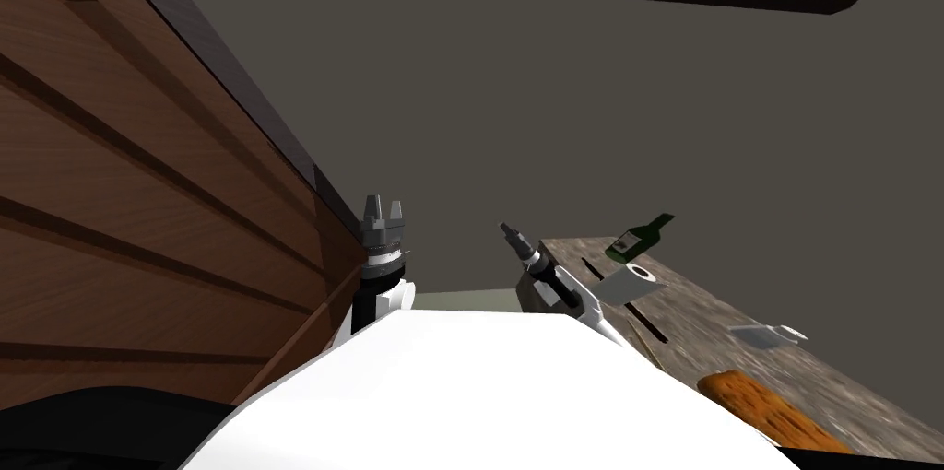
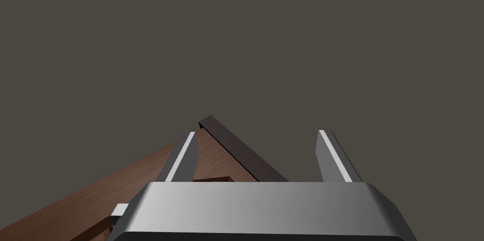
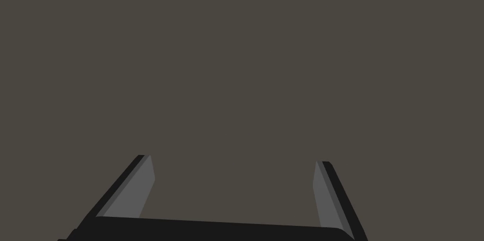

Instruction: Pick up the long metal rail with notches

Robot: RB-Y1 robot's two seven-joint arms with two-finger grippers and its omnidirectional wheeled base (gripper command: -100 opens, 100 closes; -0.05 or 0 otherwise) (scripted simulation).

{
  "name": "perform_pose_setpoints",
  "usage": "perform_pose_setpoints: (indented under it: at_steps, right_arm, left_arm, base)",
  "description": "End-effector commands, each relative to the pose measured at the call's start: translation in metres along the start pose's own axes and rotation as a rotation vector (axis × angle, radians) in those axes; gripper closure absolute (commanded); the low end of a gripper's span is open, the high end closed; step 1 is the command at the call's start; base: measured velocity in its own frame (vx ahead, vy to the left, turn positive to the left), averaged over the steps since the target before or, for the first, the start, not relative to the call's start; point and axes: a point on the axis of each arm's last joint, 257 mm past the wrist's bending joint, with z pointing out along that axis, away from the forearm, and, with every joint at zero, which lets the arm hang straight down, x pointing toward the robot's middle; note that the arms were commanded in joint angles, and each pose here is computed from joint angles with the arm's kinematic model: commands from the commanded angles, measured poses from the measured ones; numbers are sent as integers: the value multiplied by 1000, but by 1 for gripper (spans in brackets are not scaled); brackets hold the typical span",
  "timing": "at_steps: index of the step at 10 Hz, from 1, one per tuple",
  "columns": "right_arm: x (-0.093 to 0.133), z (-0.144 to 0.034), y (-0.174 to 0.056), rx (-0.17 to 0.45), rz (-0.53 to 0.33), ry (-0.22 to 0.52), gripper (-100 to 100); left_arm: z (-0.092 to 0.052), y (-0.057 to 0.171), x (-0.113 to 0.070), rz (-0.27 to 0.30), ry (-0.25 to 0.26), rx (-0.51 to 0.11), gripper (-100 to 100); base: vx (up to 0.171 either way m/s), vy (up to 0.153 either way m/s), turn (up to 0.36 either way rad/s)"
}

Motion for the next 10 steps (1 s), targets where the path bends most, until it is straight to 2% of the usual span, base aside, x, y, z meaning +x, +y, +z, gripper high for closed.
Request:
perform_pose_setpoints:
  at_steps: [1,2,3,5,6,7,8,9,10]
  right_arm:
    - [18,-8,-8,-6,2,86,-100]
    - [19,-18,-23,32,-4,104,-100]
    - [35,-23,-27,24,-3,177,-100]
    - [35,-34,-41,62,-10,195,-100]
    - [49,-43,-47,64,-11,273,-100]
    - [47,-53,-60,98,-17,286,-100]
    - [59,-63,-62,93,-21,367,-100]
    - [57,-73,-74,126,-26,378,-100]
    - [66,-90,-85,147,-25,453,-100]
  left_arm:
    - [0,0,0,0,0,0,0]
    - [0,0,0,0,0,0,0]
    - [0,0,0,0,0,0,0]
    - [0,0,0,0,0,0,0]
    - [0,0,0,0,0,0,0]
    - [0,0,0,0,0,0,0]
    - [0,0,0,0,0,0,0]
    - [0,0,0,0,0,0,0]
    - [0,0,0,0,0,0,0]
  base:
    - [51,25,90]
    - [42,17,65]
    - [49,24,95]
    - [33,3,23]
    - [31,17,86]
    - [36,13,63]
    - [55,7,76]
    - [47,9,53]
    - [40,13,85]
